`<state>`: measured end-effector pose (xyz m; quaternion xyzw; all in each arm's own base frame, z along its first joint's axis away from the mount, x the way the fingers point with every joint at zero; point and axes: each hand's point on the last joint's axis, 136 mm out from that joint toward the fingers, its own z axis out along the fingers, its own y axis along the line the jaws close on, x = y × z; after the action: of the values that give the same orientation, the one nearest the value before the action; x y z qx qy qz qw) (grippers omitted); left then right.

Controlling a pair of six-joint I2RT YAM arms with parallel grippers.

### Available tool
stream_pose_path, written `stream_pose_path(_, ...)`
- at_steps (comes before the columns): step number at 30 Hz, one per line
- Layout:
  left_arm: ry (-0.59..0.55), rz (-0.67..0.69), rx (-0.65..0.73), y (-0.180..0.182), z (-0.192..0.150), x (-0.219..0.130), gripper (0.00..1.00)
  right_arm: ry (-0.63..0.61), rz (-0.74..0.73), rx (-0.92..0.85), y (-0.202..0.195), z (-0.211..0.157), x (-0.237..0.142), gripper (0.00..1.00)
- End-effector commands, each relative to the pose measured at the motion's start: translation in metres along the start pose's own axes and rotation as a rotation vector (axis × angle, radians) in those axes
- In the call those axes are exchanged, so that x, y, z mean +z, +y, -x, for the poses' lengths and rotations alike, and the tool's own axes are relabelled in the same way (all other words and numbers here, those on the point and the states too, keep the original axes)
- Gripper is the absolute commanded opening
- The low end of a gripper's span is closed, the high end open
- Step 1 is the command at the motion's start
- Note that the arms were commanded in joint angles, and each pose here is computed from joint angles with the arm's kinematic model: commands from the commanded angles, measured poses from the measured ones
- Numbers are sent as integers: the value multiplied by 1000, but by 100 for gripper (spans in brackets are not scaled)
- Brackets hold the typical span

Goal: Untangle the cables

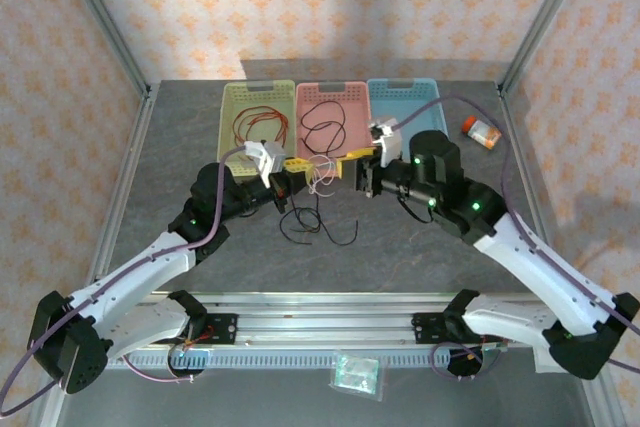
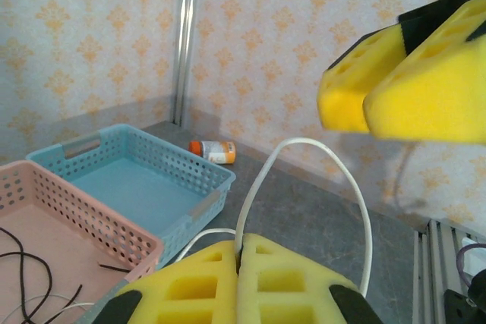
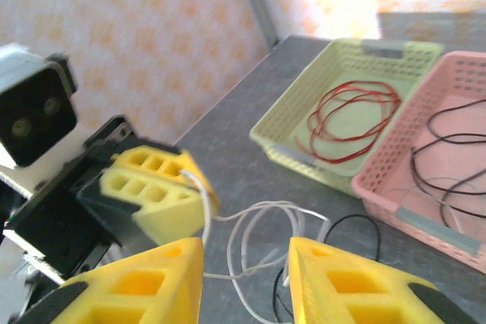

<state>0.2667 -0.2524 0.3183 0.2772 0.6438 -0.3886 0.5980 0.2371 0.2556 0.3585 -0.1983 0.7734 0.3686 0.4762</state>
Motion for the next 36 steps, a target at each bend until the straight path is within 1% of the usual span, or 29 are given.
stream_pose_path(1,-55,17,8,0,12,-5,0,-192,-138,112,-25,25,-16,37)
stream_pose_path(3,-57,9,10,-1,13,-5,0,-178,-176,157,-35,17,-13,38)
stream_pose_path(5,-56,8,8,-1,13,-4,0,-124,-190,189,-40,5,-4,40)
stream_pose_path(7,-58,6,6,-2,14,-4,0,-63,-168,219,-37,-5,8,44)
stream_pose_path(9,-56,-2,6,-3,14,-4,0,-22,-125,250,-31,-13,18,50)
stream_pose_path(16,-57,-17,0,-5,14,-3,0,77,12,299,-11,-26,43,52)
stream_pose_path(22,-63,-23,-3,-7,15,-5,0,113,-48,327,-24,-37,57,49)
stream_pose_path(23,-64,-23,-3,-7,15,-5,0,112,-49,328,-24,-37,57,46)
stream_pose_path(26,-68,-17,-6,-6,16,-5,0,163,-81,331,-31,-49,69,33)
stream_pose_path(28,-75,-17,-5,-7,18,-6,0,184,-126,321,-40,-56,71,25)
stream_pose_path(32,-98,-2,-1,-5,24,-10,0,187,-247,303,-64,-68,71,7)
stream_pose_path(34,-105,-2,-2,-6,27,-12,0,197,-301,295,-75,-75,71,0)
stream_pose_path(36,-117,5,0,-5,31,-15,0,209,-339,290,-86,-84,70,0)
